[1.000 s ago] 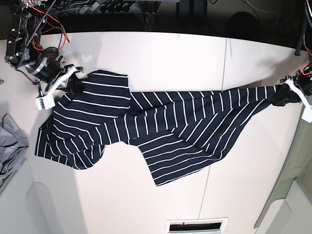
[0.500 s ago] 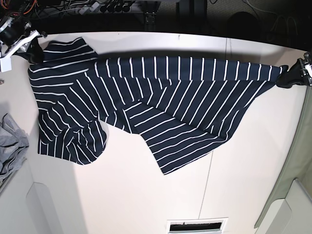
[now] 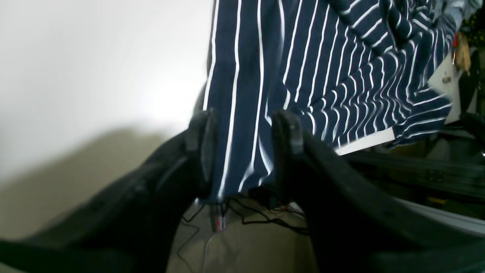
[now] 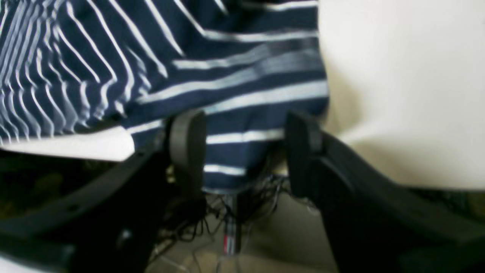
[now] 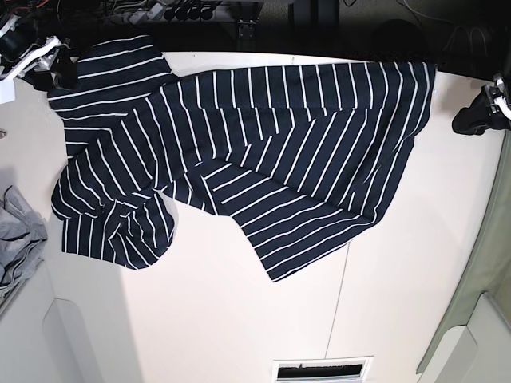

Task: Layout the t-shirt on the table in an organized manner, then fold the t-shirt properly
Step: 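Grasp the shirt hem edge with the left gripper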

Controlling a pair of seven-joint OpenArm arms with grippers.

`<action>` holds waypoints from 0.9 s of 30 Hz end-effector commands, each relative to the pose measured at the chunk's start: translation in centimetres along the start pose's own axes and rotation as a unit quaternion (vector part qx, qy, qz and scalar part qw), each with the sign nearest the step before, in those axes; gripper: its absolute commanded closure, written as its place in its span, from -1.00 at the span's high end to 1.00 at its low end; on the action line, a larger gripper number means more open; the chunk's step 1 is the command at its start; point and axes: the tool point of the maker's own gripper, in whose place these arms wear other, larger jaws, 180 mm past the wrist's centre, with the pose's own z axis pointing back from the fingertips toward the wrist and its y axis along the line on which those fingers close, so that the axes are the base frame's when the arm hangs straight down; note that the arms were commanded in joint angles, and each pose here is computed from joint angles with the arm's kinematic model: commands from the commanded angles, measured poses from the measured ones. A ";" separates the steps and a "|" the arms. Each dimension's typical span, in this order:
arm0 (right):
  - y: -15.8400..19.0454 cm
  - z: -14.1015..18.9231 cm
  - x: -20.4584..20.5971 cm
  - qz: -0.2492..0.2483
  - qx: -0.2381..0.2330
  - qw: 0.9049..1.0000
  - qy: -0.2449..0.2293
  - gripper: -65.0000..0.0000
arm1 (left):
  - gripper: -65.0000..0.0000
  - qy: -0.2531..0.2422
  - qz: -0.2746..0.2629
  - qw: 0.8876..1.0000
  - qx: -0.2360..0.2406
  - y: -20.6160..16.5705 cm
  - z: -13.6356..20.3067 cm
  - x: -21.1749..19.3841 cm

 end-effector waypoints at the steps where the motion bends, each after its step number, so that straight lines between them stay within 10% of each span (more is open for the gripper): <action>1: -0.2 0.3 1.5 0.008 0.000 1.000 -0.024 0.02 | -0.18 -0.015 -0.017 1.000 0.001 -0.1 0.7 1.5; 11: 0.1 -1.5 9.4 0.024 0.007 0.991 -0.128 0.01 | -0.18 -0.123 -0.062 0.990 0.033 0.3 0.4 7.7; 21: -1.5 -7.1 9.9 -0.054 0.027 0.991 -0.115 0.00 | -0.19 -0.111 -0.225 0.968 0.019 -5.9 -8.7 13.0; 27: 0.3 -9.7 6.8 -0.071 0.058 0.993 -0.071 -0.89 | -0.59 -0.071 -0.284 0.956 0.004 -11.9 -15.6 13.3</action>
